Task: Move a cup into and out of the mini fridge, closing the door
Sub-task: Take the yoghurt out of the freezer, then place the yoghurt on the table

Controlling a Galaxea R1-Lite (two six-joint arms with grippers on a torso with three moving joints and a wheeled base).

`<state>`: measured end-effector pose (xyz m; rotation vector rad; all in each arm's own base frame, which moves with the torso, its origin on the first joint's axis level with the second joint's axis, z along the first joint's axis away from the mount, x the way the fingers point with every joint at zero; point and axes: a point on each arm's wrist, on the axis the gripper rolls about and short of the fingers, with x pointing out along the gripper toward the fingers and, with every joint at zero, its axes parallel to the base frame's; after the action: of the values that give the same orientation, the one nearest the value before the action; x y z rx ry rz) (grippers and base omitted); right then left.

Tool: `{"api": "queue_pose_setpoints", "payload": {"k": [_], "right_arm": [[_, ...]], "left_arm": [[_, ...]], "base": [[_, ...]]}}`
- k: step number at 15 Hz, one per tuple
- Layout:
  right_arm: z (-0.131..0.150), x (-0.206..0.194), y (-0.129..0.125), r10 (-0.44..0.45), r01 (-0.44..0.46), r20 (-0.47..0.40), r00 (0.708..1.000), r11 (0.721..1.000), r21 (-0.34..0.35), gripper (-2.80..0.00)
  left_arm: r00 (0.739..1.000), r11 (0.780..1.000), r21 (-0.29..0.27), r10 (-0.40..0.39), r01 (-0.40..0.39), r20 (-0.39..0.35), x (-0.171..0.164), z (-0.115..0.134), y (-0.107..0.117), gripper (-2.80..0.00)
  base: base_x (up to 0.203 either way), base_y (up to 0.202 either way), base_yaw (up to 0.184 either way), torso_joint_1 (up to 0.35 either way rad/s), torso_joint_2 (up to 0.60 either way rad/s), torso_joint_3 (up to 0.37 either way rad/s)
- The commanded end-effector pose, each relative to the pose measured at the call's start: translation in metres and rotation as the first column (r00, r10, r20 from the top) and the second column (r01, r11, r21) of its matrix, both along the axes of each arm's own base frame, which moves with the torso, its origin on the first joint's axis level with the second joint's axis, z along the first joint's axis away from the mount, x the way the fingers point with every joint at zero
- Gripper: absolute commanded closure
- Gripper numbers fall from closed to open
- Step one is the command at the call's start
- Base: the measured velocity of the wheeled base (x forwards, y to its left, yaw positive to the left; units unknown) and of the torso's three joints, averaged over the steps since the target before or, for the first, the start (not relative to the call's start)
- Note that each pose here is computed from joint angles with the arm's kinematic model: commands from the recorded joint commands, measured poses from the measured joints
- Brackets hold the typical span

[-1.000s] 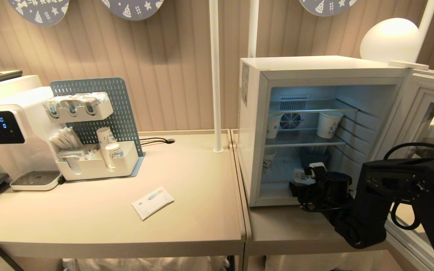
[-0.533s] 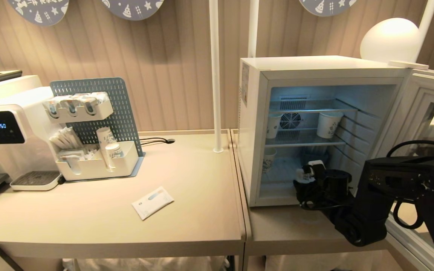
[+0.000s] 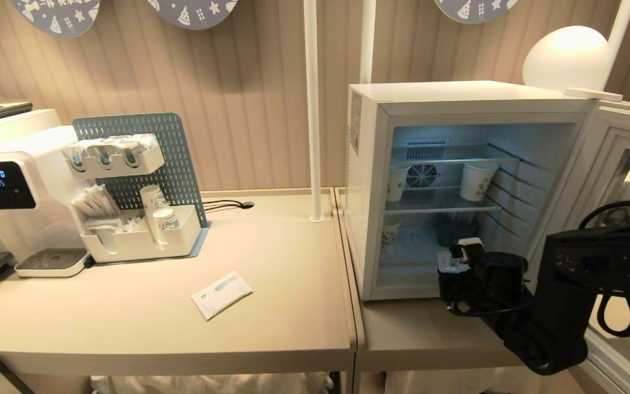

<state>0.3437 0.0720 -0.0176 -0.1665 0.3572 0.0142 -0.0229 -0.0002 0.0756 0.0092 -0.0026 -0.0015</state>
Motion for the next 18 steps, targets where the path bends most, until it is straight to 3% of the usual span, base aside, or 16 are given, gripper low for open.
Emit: {"api": "queue_pose_setpoints", "payload": {"k": [1,6,9,11,13,15,18], "right_arm": [[0.022,-0.019,-0.003,0.001,-0.002,0.030,1.000,1.000,0.006,0.00],[0.088,-0.072,-0.014,-0.017,0.011,0.179,0.984,0.999,0.036,0.00],[0.137,-0.115,-0.019,-0.103,0.090,0.321,0.941,0.994,0.056,0.00],[0.171,-0.150,-0.027,-0.217,0.206,0.432,0.875,0.976,0.071,0.00],[0.202,-0.187,-0.038,-0.332,0.319,0.514,0.791,0.940,0.117,0.00],[0.223,-0.228,-0.053,-0.429,0.411,0.544,0.721,0.897,0.163,0.00],[0.234,-0.289,-0.078,-0.546,0.552,0.543,0.639,0.816,0.171,0.00]], "left_arm": [[1.000,1.000,0.002,0.000,0.000,-0.001,0.000,0.000,0.000,0.00],[1.000,1.000,0.003,0.000,0.000,-0.001,0.000,0.000,0.000,0.00],[1.000,1.000,0.003,0.000,0.000,-0.001,0.000,0.000,0.000,0.00],[1.000,1.000,0.005,0.000,0.000,-0.001,0.000,0.000,0.000,0.00],[1.000,1.000,0.008,0.000,0.000,-0.001,0.000,0.000,0.000,0.00],[1.000,1.000,0.009,0.000,0.000,-0.001,0.000,0.000,0.000,0.00],[1.000,1.000,0.009,0.000,0.000,0.000,0.000,0.000,0.000,0.00]], "base": [[0.000,0.000,0.000,0.000,0.00,0.000],[0.000,0.000,0.000,0.000,0.00,0.000],[0.000,0.000,0.000,0.000,0.00,0.000],[0.000,0.000,0.000,0.000,0.00,0.000],[0.000,0.000,0.000,0.000,0.00,0.000],[0.000,0.000,0.000,0.000,0.00,0.000],[0.000,0.000,0.000,0.000,0.00,0.000]]}}
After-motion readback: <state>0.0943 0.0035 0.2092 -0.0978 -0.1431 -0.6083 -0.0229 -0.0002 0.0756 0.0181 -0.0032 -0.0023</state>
